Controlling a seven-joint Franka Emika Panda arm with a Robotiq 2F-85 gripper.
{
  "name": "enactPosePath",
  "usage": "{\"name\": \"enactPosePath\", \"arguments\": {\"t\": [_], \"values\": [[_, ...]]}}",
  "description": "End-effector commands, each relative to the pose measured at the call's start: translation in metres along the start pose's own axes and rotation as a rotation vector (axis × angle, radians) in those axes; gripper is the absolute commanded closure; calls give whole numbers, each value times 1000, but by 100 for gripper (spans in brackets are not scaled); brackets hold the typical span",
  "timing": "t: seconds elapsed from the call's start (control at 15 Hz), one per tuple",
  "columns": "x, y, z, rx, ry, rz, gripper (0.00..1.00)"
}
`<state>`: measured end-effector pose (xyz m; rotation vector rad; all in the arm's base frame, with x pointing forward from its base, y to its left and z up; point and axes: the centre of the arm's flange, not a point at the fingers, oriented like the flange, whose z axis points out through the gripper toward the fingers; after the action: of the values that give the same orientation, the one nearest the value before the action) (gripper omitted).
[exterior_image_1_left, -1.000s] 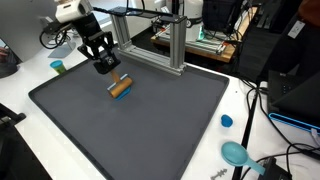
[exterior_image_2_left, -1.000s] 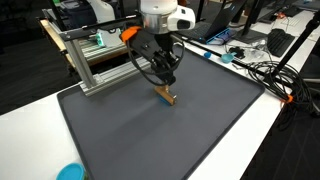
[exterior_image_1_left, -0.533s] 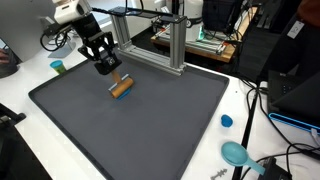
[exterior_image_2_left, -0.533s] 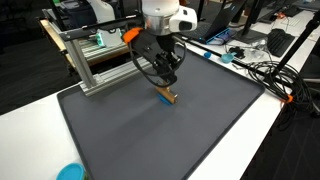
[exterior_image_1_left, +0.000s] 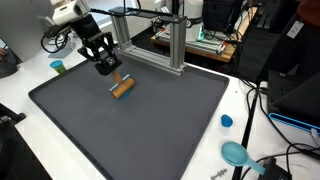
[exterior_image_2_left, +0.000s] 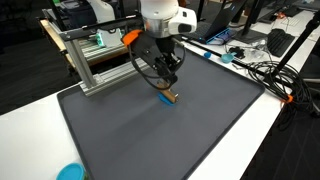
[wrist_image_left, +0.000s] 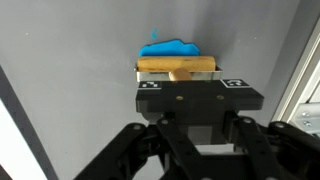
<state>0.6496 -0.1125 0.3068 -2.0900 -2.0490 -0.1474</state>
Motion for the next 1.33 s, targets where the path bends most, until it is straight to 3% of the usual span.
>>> {"name": "enactPosePath", "arguments": {"t": [0.0,0.93,1.0,1.2,1.27], "values": [[7,-2,72,126,78,-20,78],[19,-8,71,139,71,-160,78],[7,0,4,11,10,-131,53],[10,0,5,14,12,-141,53],[10,0,5,16,13,-142,78]]}}
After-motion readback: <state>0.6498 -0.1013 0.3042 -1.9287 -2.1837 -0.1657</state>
